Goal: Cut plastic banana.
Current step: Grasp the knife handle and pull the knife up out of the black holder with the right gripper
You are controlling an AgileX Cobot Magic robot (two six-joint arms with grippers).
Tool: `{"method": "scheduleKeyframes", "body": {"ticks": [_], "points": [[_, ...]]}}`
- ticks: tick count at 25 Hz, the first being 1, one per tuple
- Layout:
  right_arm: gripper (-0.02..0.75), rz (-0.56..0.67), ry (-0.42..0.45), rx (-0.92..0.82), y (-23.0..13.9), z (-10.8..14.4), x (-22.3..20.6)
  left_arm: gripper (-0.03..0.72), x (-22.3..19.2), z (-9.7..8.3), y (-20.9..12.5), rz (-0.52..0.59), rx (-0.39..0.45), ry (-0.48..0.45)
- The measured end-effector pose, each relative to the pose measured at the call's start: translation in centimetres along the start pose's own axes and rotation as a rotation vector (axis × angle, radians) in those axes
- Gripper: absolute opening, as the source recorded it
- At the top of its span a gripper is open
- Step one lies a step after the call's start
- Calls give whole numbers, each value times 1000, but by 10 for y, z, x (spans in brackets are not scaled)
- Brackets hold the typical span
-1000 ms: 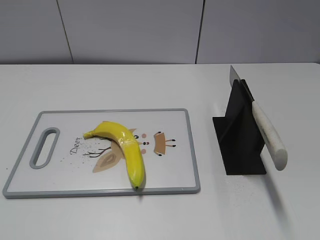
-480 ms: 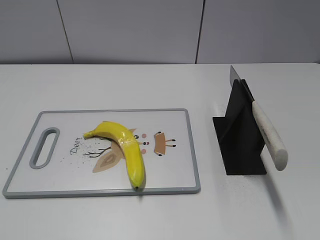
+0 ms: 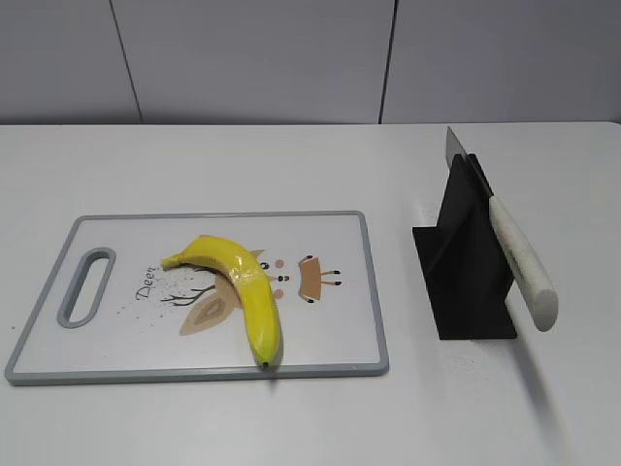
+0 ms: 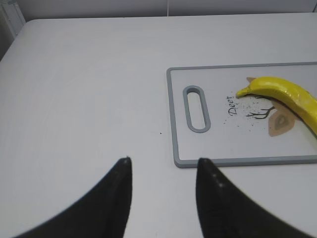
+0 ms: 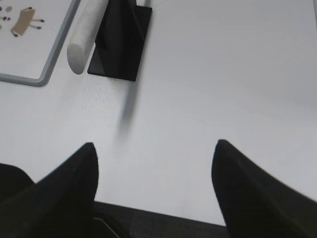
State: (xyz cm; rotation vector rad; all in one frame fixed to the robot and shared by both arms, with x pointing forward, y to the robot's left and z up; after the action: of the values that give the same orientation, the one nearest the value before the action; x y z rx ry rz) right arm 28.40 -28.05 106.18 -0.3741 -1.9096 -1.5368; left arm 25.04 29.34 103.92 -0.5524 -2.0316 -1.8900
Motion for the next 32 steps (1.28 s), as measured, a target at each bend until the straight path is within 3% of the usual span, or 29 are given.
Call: {"method": "scheduleKeyframes", "body": {"ticks": [9,14,17,25,32], "points": [[568,251,72,-37,42,-16,-36,415,0,0,0,0,0,0],[568,274,102,-85,64,-19,-51,415,0,0,0,0,0,0],[568,283,144,-82,80,-10,-60,415,0,0,0,0,0,0],[567,443,189,-9,121,28,-103,415,0,0,0,0,0,0],[567,603,202,-34,126,41,-154,415,0,0,0,0,0,0]]}}
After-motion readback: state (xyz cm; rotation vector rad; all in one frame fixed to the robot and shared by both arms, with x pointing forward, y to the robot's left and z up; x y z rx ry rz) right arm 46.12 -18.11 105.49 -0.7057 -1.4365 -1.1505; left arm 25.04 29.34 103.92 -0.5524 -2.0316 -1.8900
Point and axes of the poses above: a point on each arm's last joint axis where the gripper is mounted, x pointing back along that axis away from the gripper, z along the wrist's bending axis when the last joint is at zero, y = z × x, the point moved 2 cm from there along -x, pointing out along that axis toward the gripper, and after that the axes turned 10 degrees about x, right-handed, at the moved point
